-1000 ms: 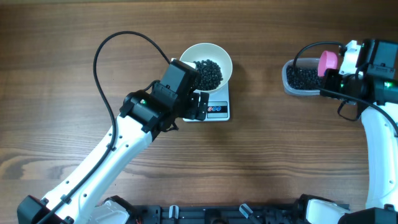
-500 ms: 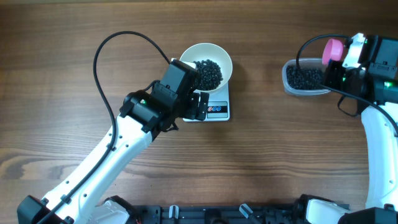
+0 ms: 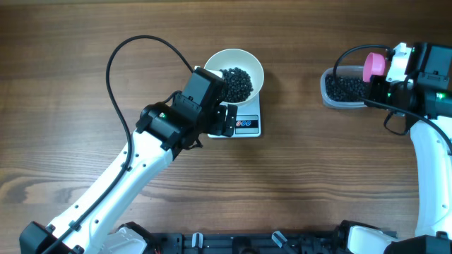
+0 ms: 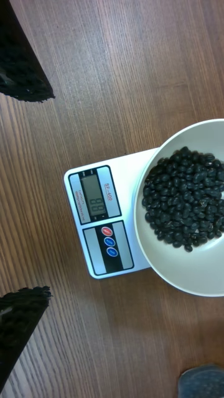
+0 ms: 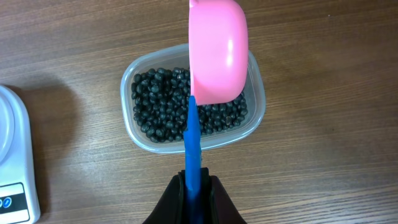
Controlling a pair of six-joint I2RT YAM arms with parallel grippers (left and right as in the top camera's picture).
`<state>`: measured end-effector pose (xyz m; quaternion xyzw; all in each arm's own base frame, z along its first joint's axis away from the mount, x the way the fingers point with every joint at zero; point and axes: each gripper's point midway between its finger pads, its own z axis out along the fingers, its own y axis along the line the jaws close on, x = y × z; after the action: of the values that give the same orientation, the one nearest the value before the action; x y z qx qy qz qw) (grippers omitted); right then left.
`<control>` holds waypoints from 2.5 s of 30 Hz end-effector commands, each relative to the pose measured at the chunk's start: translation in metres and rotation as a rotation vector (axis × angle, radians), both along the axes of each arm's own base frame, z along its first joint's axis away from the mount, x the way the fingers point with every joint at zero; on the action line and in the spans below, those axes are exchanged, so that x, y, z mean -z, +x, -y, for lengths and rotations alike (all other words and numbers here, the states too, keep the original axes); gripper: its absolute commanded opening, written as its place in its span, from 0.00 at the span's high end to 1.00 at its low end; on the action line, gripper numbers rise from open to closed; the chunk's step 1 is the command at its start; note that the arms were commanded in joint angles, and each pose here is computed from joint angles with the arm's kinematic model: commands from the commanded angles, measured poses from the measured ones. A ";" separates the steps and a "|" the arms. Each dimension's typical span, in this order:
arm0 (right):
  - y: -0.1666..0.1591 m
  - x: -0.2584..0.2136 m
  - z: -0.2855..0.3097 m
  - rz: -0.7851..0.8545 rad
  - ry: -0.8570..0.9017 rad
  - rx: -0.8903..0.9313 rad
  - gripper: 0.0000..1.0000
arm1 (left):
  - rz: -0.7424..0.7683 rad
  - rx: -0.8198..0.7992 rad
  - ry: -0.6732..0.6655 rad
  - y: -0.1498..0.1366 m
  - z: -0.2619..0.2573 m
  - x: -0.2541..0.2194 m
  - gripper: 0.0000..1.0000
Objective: Scoop item into bowl and weigh 150g on scale
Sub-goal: 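Lower the scoop into the black beans with the right gripper, then drag the scoop through the beans to fill it, right gripper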
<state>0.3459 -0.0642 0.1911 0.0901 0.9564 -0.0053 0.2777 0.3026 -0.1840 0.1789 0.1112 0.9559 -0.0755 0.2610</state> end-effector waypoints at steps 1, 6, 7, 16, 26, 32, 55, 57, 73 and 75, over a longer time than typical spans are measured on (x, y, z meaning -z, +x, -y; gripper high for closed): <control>0.002 -0.001 0.002 0.003 -0.015 -0.011 0.96 | -0.001 0.001 -0.014 -0.004 0.001 -0.002 0.00; 0.005 -0.004 -0.027 0.029 0.127 -0.099 0.96 | -0.001 0.001 -0.014 -0.004 0.001 -0.002 0.00; 0.006 -0.005 -0.030 0.036 0.144 -0.111 0.96 | -0.001 0.001 -0.014 -0.004 0.001 -0.002 0.00; 0.005 -0.004 -0.031 0.034 0.145 -0.112 0.96 | -0.001 0.001 -0.014 -0.004 0.001 -0.002 0.00; 0.006 -0.005 -0.030 0.037 0.144 -0.111 0.96 | -0.001 0.001 -0.014 -0.004 0.001 -0.002 0.00; 0.025 -0.018 -0.025 0.132 0.114 -0.116 0.96 | -0.001 0.001 -0.014 -0.004 0.001 -0.002 0.00; 0.011 -0.005 -0.002 0.019 -0.214 -0.364 0.96 | -0.001 0.001 -0.014 -0.004 0.001 -0.002 0.00; 0.004 0.001 0.013 -0.039 -0.276 -0.325 0.96 | -0.001 0.001 -0.014 -0.004 0.001 -0.002 0.00; 0.009 0.064 0.031 -0.256 -0.306 -0.342 0.96 | -0.001 0.001 -0.014 -0.004 0.001 -0.002 0.00; 0.010 0.065 0.031 -0.252 -0.306 -0.342 0.96 | -0.001 0.001 -0.014 -0.004 0.001 -0.002 0.00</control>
<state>0.3537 -0.0908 0.1288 -0.1134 0.9736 -0.1053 0.1676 0.3024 -0.1838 0.1785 0.1113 0.9561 -0.0752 0.2605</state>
